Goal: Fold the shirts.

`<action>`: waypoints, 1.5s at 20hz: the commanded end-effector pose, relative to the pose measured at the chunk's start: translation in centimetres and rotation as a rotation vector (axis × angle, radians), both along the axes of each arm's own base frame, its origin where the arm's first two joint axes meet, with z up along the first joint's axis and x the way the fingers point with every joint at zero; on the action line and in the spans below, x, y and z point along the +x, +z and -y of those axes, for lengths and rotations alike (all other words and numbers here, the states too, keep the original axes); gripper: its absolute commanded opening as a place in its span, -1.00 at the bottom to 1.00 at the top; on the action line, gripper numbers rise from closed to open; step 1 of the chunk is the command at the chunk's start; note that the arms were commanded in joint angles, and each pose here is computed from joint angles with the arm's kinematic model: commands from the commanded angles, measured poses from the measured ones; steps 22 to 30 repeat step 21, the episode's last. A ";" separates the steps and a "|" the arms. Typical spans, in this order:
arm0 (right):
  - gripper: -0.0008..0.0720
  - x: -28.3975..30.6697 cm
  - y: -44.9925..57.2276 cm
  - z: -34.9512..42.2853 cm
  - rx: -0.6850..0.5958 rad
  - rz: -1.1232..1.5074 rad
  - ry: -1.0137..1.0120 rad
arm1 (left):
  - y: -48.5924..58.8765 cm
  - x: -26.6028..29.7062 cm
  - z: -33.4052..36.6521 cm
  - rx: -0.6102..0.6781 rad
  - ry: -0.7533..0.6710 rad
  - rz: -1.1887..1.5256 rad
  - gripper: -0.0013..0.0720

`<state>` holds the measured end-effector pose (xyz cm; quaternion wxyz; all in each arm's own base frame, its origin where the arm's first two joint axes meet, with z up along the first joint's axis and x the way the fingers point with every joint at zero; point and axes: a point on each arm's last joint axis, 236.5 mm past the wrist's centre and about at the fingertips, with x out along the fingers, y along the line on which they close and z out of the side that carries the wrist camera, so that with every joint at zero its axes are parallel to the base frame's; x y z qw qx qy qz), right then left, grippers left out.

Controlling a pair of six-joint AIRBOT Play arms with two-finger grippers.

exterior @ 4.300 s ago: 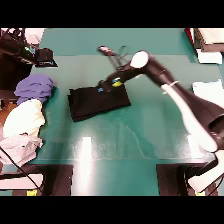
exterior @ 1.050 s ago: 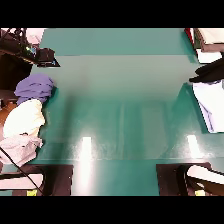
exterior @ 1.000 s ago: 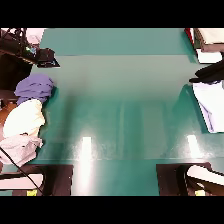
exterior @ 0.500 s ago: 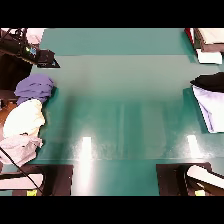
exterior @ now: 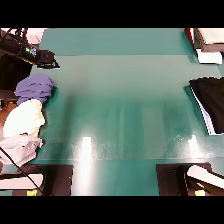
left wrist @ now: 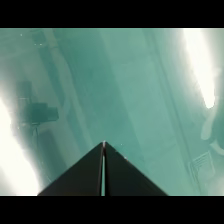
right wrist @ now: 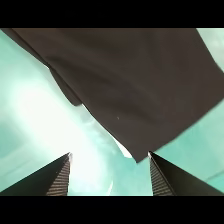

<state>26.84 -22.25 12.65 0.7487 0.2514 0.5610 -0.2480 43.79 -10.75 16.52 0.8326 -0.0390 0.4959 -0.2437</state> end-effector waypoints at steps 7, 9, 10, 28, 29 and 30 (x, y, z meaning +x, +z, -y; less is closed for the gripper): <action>0.30 8.7 4.8 -22.2 0.479 0.283 0.481 | 0.7 0.9 0.3 -0.029 0.022 0.036 -0.90; -0.57 8.3 4.9 -28.2 0.506 0.249 0.644 | 0.9 1.4 0.3 -0.033 0.032 0.057 -0.90; -0.82 7.8 4.8 -30.9 0.515 0.232 0.720 | 1.0 1.6 0.3 -0.034 0.036 0.065 -0.90; -0.92 4.5 5.1 -41.2 0.541 0.202 1.019 | 1.3 2.1 0.2 -0.039 0.046 0.087 -0.90; -0.92 4.5 5.1 -41.2 0.541 0.202 1.019 | 1.3 2.1 0.2 -0.039 0.046 0.087 -0.90; -0.92 4.5 5.1 -41.2 0.541 0.202 1.019 | 1.3 2.1 0.2 -0.039 0.046 0.087 -0.90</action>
